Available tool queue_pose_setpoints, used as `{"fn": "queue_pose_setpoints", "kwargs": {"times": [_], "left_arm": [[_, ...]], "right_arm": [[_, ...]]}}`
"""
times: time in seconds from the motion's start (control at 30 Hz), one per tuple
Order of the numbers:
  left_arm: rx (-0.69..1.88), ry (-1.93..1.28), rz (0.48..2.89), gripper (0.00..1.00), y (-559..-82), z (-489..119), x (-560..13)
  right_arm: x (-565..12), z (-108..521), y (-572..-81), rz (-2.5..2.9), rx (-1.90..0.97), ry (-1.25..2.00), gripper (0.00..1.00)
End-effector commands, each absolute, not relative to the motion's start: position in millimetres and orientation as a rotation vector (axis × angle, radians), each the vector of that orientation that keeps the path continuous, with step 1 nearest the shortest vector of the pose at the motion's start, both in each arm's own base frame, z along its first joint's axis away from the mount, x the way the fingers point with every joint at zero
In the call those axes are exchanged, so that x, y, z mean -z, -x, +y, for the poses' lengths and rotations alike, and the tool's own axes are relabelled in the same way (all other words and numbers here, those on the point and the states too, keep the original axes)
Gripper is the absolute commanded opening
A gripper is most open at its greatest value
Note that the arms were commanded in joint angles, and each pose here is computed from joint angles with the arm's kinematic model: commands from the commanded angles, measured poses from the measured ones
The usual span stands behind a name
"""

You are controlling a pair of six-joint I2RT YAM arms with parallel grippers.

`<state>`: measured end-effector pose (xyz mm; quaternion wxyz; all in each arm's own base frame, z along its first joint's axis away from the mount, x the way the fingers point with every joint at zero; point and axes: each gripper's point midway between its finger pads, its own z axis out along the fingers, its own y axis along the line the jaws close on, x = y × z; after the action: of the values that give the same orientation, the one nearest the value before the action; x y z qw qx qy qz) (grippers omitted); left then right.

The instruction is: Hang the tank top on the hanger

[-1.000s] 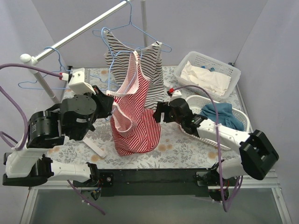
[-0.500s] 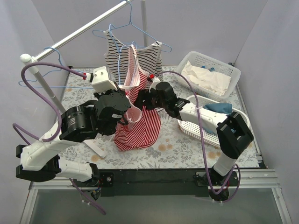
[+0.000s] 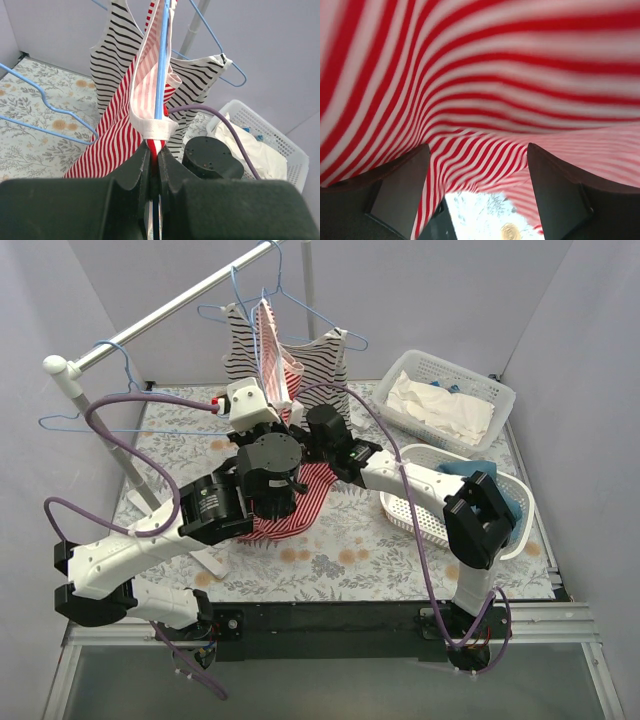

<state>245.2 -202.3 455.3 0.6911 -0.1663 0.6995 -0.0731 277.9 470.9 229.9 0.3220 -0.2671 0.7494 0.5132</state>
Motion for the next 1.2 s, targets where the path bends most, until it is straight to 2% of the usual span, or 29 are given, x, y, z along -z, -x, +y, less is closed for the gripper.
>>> {"fn": "queue_pose_setpoints", "kwargs": {"times": [0.0,0.23,0.5,0.73,1.17], "left_arm": [[0.108,0.527,1.471,0.00,-243.3,-176.7,-478.6],[0.123,0.603,1.436,0.00,-248.6,-169.7,-479.5],[-0.011,0.489,1.445,0.00,-273.9,-185.2,-473.2],[-0.131,0.484,1.437,0.00,-304.1,-185.5,-463.8],[-0.116,0.546,1.385,0.00,-329.8,-193.7,-485.4]], "right_arm": [[-234.0,479.0,-261.8,1.947,-1.419,0.804,0.86],[-214.6,451.6,-267.0,2.066,-1.249,0.701,0.86],[-183.7,391.3,-254.3,2.212,-1.023,0.587,0.87],[-199.1,360.8,-230.8,2.193,-1.016,0.584,0.88],[-206.6,329.1,-211.7,2.193,-0.959,0.605,0.88]]}}
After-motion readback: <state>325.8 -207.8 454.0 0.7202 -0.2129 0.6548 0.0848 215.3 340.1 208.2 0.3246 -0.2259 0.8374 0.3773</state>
